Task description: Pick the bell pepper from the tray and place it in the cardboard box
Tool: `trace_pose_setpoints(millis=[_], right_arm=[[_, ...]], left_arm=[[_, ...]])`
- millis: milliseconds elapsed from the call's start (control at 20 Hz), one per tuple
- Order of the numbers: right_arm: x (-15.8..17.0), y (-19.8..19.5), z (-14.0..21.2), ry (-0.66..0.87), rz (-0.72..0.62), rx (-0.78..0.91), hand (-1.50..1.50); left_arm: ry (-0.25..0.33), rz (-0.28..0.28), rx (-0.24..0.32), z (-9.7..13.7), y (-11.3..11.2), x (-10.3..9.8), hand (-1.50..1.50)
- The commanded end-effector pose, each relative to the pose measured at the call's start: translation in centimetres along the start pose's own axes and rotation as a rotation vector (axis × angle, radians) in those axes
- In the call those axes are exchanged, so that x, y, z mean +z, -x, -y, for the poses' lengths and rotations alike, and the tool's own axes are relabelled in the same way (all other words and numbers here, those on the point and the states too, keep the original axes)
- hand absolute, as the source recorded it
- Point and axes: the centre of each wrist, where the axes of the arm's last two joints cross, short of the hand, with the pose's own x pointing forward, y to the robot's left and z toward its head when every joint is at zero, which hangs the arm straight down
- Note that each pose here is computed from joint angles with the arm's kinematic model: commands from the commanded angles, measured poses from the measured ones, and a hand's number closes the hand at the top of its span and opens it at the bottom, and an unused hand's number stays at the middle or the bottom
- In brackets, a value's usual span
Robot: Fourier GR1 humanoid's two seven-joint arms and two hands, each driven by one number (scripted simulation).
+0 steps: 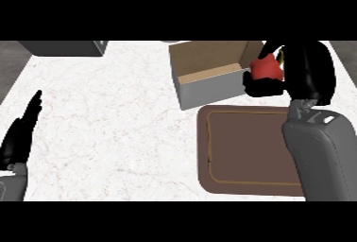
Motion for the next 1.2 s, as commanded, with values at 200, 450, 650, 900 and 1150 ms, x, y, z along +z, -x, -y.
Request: trace_pose_setpoints(millis=[200,450,650,900,1150], right_arm=[[-6.1,-3.6,-2.6,-0.040,-0.078,-0.158,1.50],[-9.3,-3.6,-5.1,-0.077,-0.090,-0.173,1.50],[-10.5,-4.1,-6.8,-0.071,-0.138,-0.148,1.50],[-10.7,-1.1,-9.1,-0.033,-0.211,-0.091,1.50],[-10.9,-0.8,-9.9,-0.138,-0.360,-0.223,-1.50]], left_arm=[[-0.013,0.006,-0.009,-0.9,-0.7,0.1,0.00],[0.003,0.025,-0.002,1.7,-0.1,0.5,0.00],[0.032,0.045,-0.007,-1.8,-0.5,-0.2,0.00],[0.029,0.054,-0.002,1.0,-2.3,-1.0,0.00],[0.032,0.070,0.006,1.1,-1.5,-1.0,0.00]])
